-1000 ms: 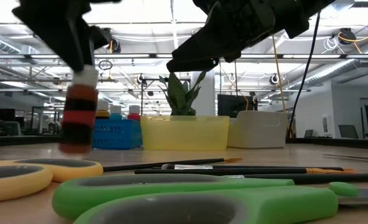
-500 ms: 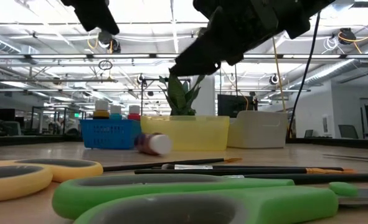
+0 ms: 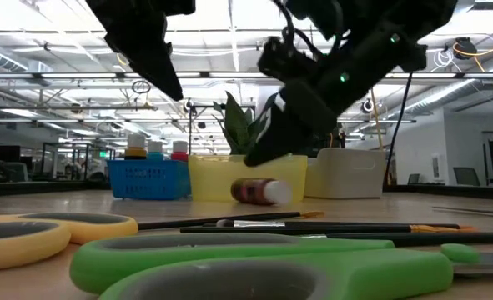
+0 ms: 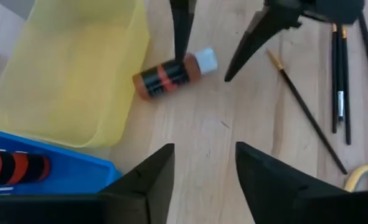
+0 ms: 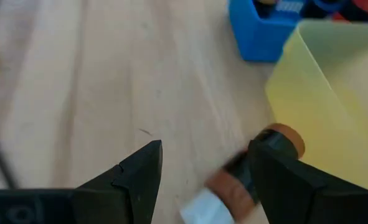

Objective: Pick & Place Paint Supplies
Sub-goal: Put the orange paint bottle into the blue bin

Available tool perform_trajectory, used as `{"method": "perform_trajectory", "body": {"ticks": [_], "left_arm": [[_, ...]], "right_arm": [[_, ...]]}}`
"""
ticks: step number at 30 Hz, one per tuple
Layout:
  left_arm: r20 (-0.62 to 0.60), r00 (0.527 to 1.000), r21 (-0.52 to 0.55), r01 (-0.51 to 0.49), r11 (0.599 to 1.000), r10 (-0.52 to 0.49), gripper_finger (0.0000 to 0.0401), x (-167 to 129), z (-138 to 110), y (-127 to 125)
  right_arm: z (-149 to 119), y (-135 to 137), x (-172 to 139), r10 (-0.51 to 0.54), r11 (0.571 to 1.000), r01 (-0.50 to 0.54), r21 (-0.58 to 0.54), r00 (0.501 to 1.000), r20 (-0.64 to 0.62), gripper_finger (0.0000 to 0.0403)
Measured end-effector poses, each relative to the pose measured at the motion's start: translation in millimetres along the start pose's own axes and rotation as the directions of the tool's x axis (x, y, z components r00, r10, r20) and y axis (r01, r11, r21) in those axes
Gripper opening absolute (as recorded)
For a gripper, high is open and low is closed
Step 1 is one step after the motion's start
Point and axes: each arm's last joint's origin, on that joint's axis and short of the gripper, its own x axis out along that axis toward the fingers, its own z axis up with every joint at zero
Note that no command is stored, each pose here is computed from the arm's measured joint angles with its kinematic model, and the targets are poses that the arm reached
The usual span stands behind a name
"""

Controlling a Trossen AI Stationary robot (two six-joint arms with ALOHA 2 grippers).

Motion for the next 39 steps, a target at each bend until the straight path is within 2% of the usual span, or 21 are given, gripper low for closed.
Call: {"method": "perform_trajectory", "body": {"ticks": [2,6,12,18,23,28,36,39], "left_arm": [[-0.003,1.000,0.001,-0.001,1.000,0.001,0.0194,3,0,-1],[0.000,1.000,-0.002,0.003,1.000,-0.003,0.0208,4,0,-2],[0.019,1.000,-0.010,0.011,1.000,-0.011,0.0214,3,2,-3],[0.038,0.999,-0.012,0.018,1.000,-0.017,0.0214,3,4,-3],[0.038,0.999,-0.012,0.016,1.000,-0.016,0.0214,3,4,-3],[0.037,0.999,-0.011,0.016,1.000,-0.016,0.0214,3,4,-3],[0.037,0.999,-0.011,0.016,1.000,-0.015,0.0214,3,4,-3],[0.038,0.999,-0.010,0.016,1.000,-0.015,0.0214,3,4,-3]], "right_arm": [[-6,-2,0,-0.059,0.998,0.059,0.011,0.997,-0.047,0.0224],[-10,-9,1,-0.109,0.989,0.117,0.088,0.990,-0.091,0.0224],[-14,-12,-2,-0.118,0.988,0.132,0.084,0.981,-0.155,0.0224],[-20,-9,-1,0.008,0.989,0.020,0.149,0.983,-0.181,0.0224],[-32,-11,-1,0.003,0.989,0.024,0.145,0.983,-0.186,0.0221],[-36,-12,-1,0.005,0.990,0.023,0.138,0.981,-0.193,0.0192],[-30,-10,0,0.025,0.996,-0.014,0.082,0.991,-0.134,0.0112],[-29,-8,-1,0.077,0.995,-0.066,0.077,0.987,-0.141,0.0105]]}}
